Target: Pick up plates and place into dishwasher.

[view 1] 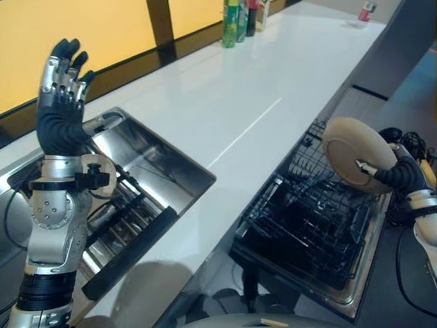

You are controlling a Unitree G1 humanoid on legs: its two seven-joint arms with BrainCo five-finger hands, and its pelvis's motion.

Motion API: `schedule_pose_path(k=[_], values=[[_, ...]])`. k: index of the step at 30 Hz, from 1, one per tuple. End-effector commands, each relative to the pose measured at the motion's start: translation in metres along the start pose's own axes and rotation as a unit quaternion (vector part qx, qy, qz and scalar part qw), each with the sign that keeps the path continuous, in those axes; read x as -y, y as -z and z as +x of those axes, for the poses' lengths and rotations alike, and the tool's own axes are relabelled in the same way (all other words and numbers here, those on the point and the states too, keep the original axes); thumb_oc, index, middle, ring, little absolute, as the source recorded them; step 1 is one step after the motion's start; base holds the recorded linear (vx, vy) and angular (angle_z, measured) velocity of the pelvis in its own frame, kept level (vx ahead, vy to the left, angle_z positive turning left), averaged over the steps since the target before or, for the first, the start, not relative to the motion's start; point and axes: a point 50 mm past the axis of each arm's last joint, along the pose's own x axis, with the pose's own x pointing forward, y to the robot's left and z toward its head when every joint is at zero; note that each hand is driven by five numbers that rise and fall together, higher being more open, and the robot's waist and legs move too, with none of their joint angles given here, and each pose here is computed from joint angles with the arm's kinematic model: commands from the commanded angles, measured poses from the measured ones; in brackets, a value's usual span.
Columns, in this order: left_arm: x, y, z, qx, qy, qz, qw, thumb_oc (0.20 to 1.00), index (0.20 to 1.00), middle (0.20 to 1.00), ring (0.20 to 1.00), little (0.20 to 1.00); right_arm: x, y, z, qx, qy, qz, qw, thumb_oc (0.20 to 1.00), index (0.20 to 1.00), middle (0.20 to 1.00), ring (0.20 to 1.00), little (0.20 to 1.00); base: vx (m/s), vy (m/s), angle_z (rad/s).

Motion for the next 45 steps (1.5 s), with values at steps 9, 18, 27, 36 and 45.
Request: schedule_pose_path(k=[9,18,27,36,45], values=[[-0.014,-0.009,-0.006,0.026,0.016,0.035,0.999,1.0,1.0,1.0,1.0,1.0,-0.004,0.025,-0.002,-0.062,-0.052,0.01,0.997,0.2,0.2,0.2,0.2,0.2,-0.08,-0.143,-0.33],[-0.014,-0.005,-0.007,0.019,0.021,0.026,0.999,1.0,1.0,1.0,1.0,1.0,-0.037,0.041,0.002,-0.099,-0.179,0.052,0.977,0.2,0.2,0.2,0.2,0.2,-0.04,-0.048,0.0],[-0.013,0.001,-0.008,0.009,0.029,0.016,0.999,1.0,1.0,1.0,1.0,1.0,-0.064,0.05,-0.003,-0.094,-0.27,0.243,0.927,0.2,0.2,0.2,0.2,0.2,0.0,-0.002,0.07],[-0.013,0.002,-0.008,0.001,0.038,0.017,0.999,1.0,1.0,1.0,1.0,1.0,-0.075,0.074,-0.025,-0.164,-0.36,0.195,0.898,0.2,0.2,0.2,0.2,0.2,0.01,-0.004,0.01],[-0.008,0.005,-0.011,-0.003,0.041,0.017,0.999,1.0,1.0,1.0,1.0,1.0,-0.108,0.083,-0.052,-0.193,-0.459,0.147,0.855,0.2,0.2,0.2,0.2,0.2,0.0,0.0,0.0]])
